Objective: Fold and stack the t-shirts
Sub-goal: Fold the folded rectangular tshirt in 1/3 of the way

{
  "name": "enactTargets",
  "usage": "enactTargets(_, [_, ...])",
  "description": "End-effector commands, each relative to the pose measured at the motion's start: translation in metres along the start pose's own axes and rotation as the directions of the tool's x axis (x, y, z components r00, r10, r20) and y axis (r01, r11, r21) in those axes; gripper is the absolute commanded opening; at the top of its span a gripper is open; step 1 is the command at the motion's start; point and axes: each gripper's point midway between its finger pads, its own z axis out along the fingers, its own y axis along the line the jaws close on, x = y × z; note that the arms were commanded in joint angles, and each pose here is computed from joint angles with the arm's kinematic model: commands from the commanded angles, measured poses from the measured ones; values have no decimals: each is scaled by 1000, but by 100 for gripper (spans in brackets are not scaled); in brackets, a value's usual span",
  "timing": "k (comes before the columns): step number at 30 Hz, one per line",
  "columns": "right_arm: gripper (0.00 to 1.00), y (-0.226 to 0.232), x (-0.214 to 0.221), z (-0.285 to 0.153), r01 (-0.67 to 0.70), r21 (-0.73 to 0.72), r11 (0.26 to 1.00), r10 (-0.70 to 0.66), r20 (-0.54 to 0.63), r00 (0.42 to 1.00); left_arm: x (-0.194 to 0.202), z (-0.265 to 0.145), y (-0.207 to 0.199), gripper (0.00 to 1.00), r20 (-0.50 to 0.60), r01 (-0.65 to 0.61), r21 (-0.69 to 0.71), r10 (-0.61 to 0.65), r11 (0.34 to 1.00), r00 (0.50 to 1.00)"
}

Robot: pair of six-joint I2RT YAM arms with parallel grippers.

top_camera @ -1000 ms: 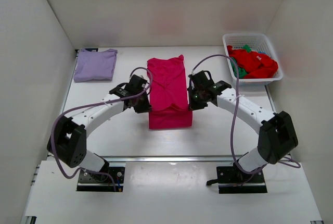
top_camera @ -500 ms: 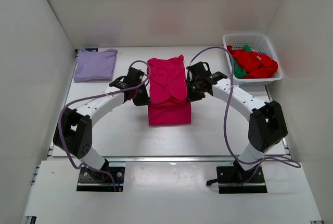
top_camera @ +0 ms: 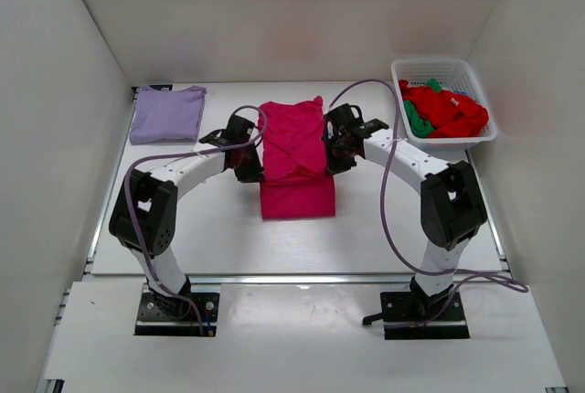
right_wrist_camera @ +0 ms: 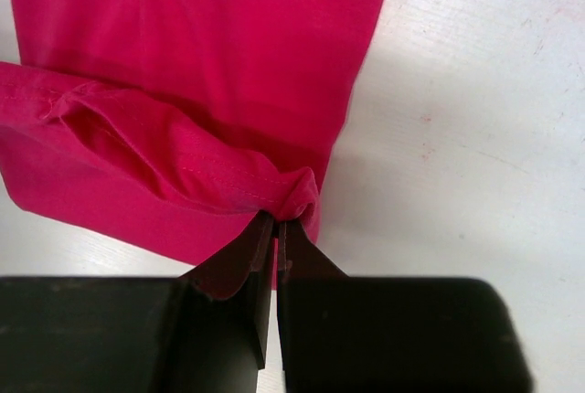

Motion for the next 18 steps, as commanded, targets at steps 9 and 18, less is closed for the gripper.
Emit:
enactTargets(9, [0, -10, -24, 17, 23, -3, 1000, -23, 31, 999, -38, 7, -14, 1, 51, -3, 50, 0, 999, 999])
enactTargets(18, [3, -10, -37, 30, 37, -9, 999, -37, 32, 999, -39, 20, -14, 4, 37, 6, 54, -7, 999, 999])
